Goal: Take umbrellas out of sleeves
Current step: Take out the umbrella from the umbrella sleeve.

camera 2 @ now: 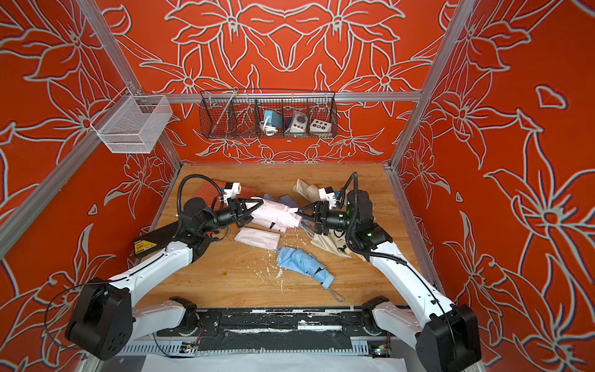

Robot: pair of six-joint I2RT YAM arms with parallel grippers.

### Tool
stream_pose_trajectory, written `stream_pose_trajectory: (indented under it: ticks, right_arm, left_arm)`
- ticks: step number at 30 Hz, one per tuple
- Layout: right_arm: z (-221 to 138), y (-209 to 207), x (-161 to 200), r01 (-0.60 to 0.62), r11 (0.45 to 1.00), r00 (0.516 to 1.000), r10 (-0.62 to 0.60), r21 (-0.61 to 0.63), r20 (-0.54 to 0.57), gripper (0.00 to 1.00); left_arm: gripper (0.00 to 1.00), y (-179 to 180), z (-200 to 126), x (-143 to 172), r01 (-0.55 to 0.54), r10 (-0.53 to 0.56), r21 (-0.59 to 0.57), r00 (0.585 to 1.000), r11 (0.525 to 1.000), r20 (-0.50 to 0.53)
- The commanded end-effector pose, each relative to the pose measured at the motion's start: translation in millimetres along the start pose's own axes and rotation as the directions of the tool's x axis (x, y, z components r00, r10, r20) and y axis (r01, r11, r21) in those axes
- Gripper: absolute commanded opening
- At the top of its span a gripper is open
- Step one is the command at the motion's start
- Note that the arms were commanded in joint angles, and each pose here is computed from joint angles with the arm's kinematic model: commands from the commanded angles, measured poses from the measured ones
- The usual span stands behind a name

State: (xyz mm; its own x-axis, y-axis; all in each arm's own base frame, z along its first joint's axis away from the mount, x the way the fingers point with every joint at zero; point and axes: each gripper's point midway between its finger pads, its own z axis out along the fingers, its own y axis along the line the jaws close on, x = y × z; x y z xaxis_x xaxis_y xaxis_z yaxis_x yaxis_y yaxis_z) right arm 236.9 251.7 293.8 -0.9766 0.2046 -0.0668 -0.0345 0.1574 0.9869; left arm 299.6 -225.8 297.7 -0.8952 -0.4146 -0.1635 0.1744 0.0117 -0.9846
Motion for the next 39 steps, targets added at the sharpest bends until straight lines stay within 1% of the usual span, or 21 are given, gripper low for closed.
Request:
stream_pose_trajectory:
  ticks: [1, 6, 12, 15, 16, 17, 18, 20, 22, 23, 24, 28, 33, 36, 39]
  right_arm:
    - [4.5, 6.8, 2.2, 0.01, 0.999, 1.0, -0.01, -0.031, -0.021, 0.5]
    - [7.7, 4.5, 2.6, 0.004, 1.0, 0.999, -0.005, -0.027, -0.032, 0.47]
    - [10.4, 3.6, 1.6, 0.008, 1.0, 0.999, -0.009, -0.028, -0.034, 0.4]
    - [11.4, 3.4, 0.6, 0.008, 0.999, 0.999, -0.01, -0.033, -0.033, 0.33]
    - [11.8, 2.9, 0.5, 0.009, 0.999, 0.999, -0.01, -0.032, -0.033, 0.29]
    - [11.8, 2.4, 0.5, 0.01, 0.999, 0.999, -0.011, -0.031, -0.033, 0.23]
    - [11.6, 1.3, 0.7, 0.011, 1.0, 0.999, -0.012, -0.029, -0.031, 0.17]
    - [10.7, -0.5, 1.4, 0.013, 1.0, 1.0, -0.014, -0.026, -0.028, 0.11]
    - [9.3, -3.6, 2.1, 0.014, 1.0, 1.0, -0.014, -0.018, -0.026, 0.1]
    - [8.4, -4.7, 2.2, 0.013, 1.0, 1.0, -0.013, -0.014, -0.024, 0.09]
    - [7.7, -6.4, 2.0, 0.012, 1.0, 1.0, -0.012, -0.011, -0.021, 0.08]
    - [5.3, -7.6, 1.1, 0.013, 1.0, 1.0, -0.013, -0.007, -0.019, 0.08]
    - [4.4, -8.2, 0.2, 0.012, 1.0, 1.0, -0.012, -0.006, -0.023, 0.08]
    - [3.8, -7.5, 0.9, 0.019, 1.0, 0.999, -0.019, 0.001, -0.03, 0.08]
    - [3.3, -7.5, 1.9, 0.027, 1.0, 0.999, -0.027, 0.01, -0.034, 0.08]
  left_arm:
    - [0.17, -27.4, 2.0, 1.7, -0.065, 0.067, 0.082, 0.998, 0.995, -0.014]
    - [0.17, -27.7, 2.9, 1.5, -0.065, 0.066, 0.084, 0.998, 0.994, -0.014]
    - [0.17, -25.7, 4.0, 2.2, -0.06, 0.062, 0.083, 0.998, 0.995, -0.018]
    - [0.17, -23.9, 4.2, 2.9, -0.058, 0.059, 0.081, 0.998, 0.995, -0.019]
    - [0.17, -23.9, 4.2, 3.1, -0.058, 0.06, 0.08, 0.998, 0.995, -0.021]
    - [0.17, -22.4, 4.1, 3.4, -0.056, 0.058, 0.077, 0.998, 0.996, -0.021]
    - [0.22, -21.8, 3.9, 3.2, -0.058, 0.059, 0.073, 0.998, 0.996, -0.021]
    - [0.39, -19.3, 3.4, 2.6, -0.061, 0.062, 0.055, 0.998, 0.997, -0.018]
    - [0.59, -13.9, 2.0, 2.0, -0.061, 0.061, 0.026, 0.998, 0.998, -0.014]
    - [0.67, -10.7, 0.6, 1.4, -0.061, 0.061, 0.01, 0.998, 0.998, -0.011]
    - [0.71, -6.6, -1.4, 0.8, -0.058, 0.058, -0.009, 0.998, 0.998, -0.006]
    - [0.76, 2.7, -12.8, -3.7, -0.057, 0.059, -0.057, 0.998, 0.997, 0.025]
    - [0.76, 10.0, -20.3, -4.3, -0.064, 0.068, -0.094, 0.997, 0.993, 0.038]
    - [0.75, 15.9, -25.9, -9.1, -0.08, 0.089, -0.148, 0.995, 0.986, 0.052]
    - [0.72, 16.3, -27.6, -13.7, -0.097, 0.108, -0.174, 0.992, 0.98, 0.057]
